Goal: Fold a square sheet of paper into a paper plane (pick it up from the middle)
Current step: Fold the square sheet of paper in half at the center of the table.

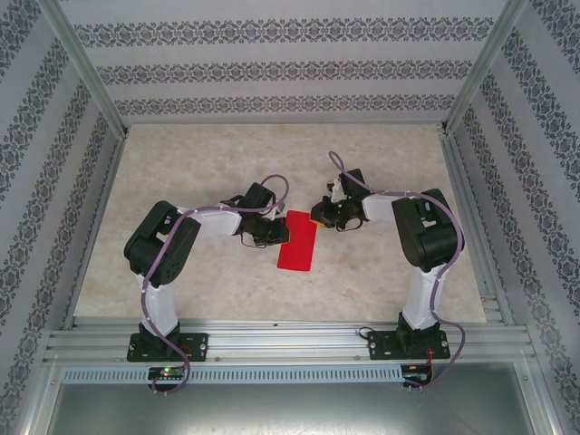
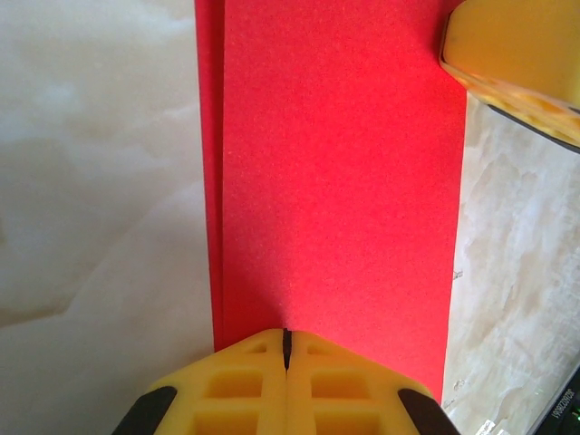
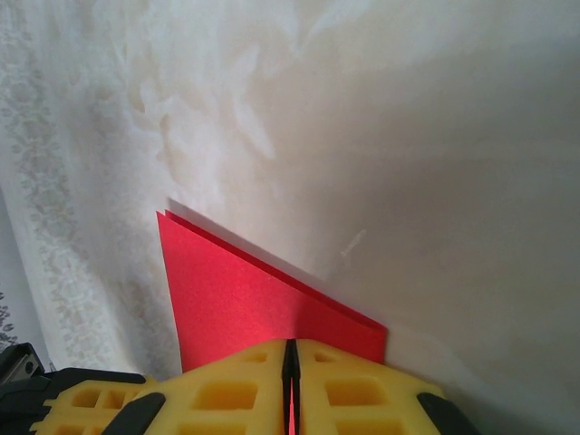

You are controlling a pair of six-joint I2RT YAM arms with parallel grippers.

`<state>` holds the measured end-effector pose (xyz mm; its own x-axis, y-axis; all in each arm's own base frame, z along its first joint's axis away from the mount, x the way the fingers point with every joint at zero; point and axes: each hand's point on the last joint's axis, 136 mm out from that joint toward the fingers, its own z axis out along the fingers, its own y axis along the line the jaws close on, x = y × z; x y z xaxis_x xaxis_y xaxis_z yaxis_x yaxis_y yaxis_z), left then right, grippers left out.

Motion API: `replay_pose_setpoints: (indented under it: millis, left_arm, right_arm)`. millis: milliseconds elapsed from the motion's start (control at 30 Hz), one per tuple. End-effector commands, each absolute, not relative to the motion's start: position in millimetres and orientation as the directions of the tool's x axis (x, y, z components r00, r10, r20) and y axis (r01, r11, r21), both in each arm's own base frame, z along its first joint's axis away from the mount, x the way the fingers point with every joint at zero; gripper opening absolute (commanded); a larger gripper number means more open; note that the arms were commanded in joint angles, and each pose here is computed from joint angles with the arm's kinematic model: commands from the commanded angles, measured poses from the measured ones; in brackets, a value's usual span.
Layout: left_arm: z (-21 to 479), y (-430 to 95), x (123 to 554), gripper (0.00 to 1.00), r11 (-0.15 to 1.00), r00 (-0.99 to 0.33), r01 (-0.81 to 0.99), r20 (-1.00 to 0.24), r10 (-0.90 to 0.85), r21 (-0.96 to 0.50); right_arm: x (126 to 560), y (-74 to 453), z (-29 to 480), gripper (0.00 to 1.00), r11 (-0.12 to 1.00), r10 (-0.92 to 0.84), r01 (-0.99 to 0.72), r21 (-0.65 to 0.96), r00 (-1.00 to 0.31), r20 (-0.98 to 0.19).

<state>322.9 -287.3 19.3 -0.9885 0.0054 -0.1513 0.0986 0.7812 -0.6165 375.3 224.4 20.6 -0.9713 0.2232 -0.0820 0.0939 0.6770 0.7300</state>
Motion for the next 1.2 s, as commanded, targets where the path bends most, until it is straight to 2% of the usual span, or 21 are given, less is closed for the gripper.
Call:
replay_pose_setpoints:
  millis: [0,100,333,600,700,900,1000,1167]
  left_arm:
    - [-13.0,-266.1,288.7,0.0,0.849,-0.999,0.032,-0.027,0.021,-0.527]
    - [-13.8,-266.3,287.9,0.0,0.85,-0.999,0.034,-0.025,0.024,-0.526]
    - [-13.2,-267.3,288.5,0.0,0.845,-1.0,0.029,-0.024,0.019,-0.534]
    - [-13.2,-266.0,287.7,0.0,0.849,-0.999,0.032,-0.025,0.022,-0.527]
    - [-12.9,-265.4,287.7,0.0,0.851,-0.999,0.03,-0.025,0.02,-0.524]
    - [-13.0,-265.7,289.2,0.0,0.849,-1.0,0.021,-0.028,0.007,-0.528]
    - [-11.4,-266.4,289.0,0.0,0.844,-0.999,0.02,-0.032,0.004,-0.536]
    - [-12.9,-266.8,290.5,0.0,0.845,-0.999,0.019,-0.033,0.002,-0.534]
  right_arm:
    - [385.0,227.6,57.6,0.12,0.635,0.232,0.049,0.771,-0.964,-0.13]
    - [392.9,227.7,64.9,0.12,0.645,0.23,0.037,0.763,-0.962,-0.148]
    - [389.3,226.8,27.2,0.12,0.652,0.237,0.103,0.751,-0.969,-0.073]
    - [379.9,216.9,-5.1,0.12,0.699,0.235,0.139,0.701,-0.971,-0.042]
    - [381.1,221.2,16.0,0.12,0.67,0.236,0.128,0.732,-0.971,-0.046]
    - [376.8,223.3,89.4,0.14,0.649,0.243,0.024,0.76,-0.954,-0.177]
    - [358.8,220.8,95.2,0.15,0.675,0.258,0.02,0.738,-0.943,-0.21]
    - [326.9,234.9,94.8,0.15,0.649,0.237,-0.006,0.761,-0.949,-0.209]
